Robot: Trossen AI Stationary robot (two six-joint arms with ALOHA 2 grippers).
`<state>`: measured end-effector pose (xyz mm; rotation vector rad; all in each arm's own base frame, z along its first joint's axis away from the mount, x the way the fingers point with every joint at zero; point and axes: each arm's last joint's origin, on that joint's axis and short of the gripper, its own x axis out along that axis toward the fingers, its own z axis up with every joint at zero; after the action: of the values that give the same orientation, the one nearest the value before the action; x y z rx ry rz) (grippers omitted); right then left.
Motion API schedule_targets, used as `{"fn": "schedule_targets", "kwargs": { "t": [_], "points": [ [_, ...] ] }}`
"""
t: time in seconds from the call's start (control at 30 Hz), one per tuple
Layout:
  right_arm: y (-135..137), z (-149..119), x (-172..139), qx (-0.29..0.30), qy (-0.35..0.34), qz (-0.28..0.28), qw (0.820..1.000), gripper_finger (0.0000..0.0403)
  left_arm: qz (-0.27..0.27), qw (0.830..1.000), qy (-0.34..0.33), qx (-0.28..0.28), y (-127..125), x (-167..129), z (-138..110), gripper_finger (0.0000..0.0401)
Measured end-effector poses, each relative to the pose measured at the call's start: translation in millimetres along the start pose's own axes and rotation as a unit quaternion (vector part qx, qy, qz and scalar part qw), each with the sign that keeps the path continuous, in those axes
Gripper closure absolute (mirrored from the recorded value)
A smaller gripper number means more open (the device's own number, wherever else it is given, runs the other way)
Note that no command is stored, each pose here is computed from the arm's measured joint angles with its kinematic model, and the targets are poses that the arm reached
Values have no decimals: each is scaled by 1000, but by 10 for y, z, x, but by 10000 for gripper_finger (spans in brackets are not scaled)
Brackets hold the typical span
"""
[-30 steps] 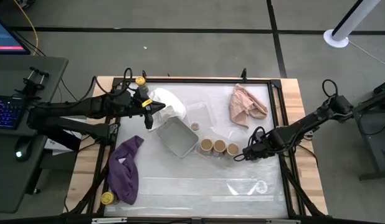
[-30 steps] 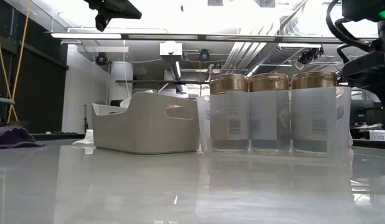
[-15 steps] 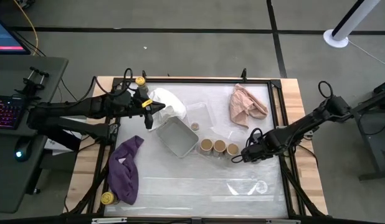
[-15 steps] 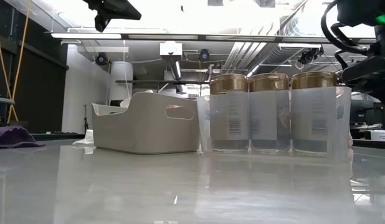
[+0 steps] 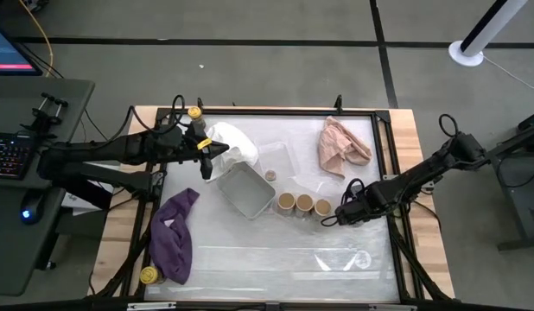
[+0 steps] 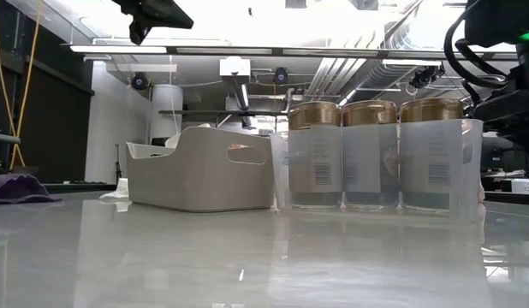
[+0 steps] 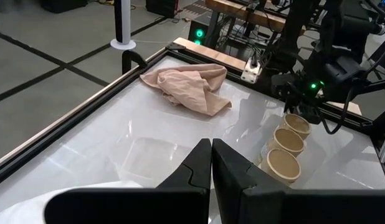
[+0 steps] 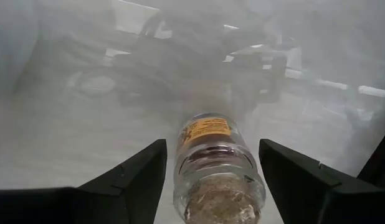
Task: Sort spices by type
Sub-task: Put the brown seasoning bottle into the top transparent bin
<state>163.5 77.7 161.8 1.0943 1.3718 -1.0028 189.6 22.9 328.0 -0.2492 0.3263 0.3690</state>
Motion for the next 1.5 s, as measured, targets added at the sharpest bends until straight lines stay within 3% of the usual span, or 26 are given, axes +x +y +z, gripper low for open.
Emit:
{"fn": "schedule_targets", "kwargs": {
  "t": [0.5,0.7,0.87,1.0,1.17,1.33,1.5],
  "points": [
    [-53,-2,126,0,40,-2,999,156,0,1000,1,-2,0,0,-1,401],
    [-42,-1,119,-5,33,3,999,186,0,1000,0,-2,0,0,-1,401],
    [-20,-38,73,-55,81,3,995,214,0,1000,1,-2,0,0,-1,401],
    [73,-78,-221,-120,87,7,989,214,0,1000,0,-2,0,0,-1,401],
    [215,12,-928,-181,9,26,983,214,1,1000,3,-5,1,0,-7,401],
    [392,337,-1579,-206,-127,111,964,214,-13,999,26,-27,-1,-2,-43,401],
    [735,803,-1791,-276,-190,153,930,214,-29,997,51,-40,-46,-17,-95,401]
  ]
}}
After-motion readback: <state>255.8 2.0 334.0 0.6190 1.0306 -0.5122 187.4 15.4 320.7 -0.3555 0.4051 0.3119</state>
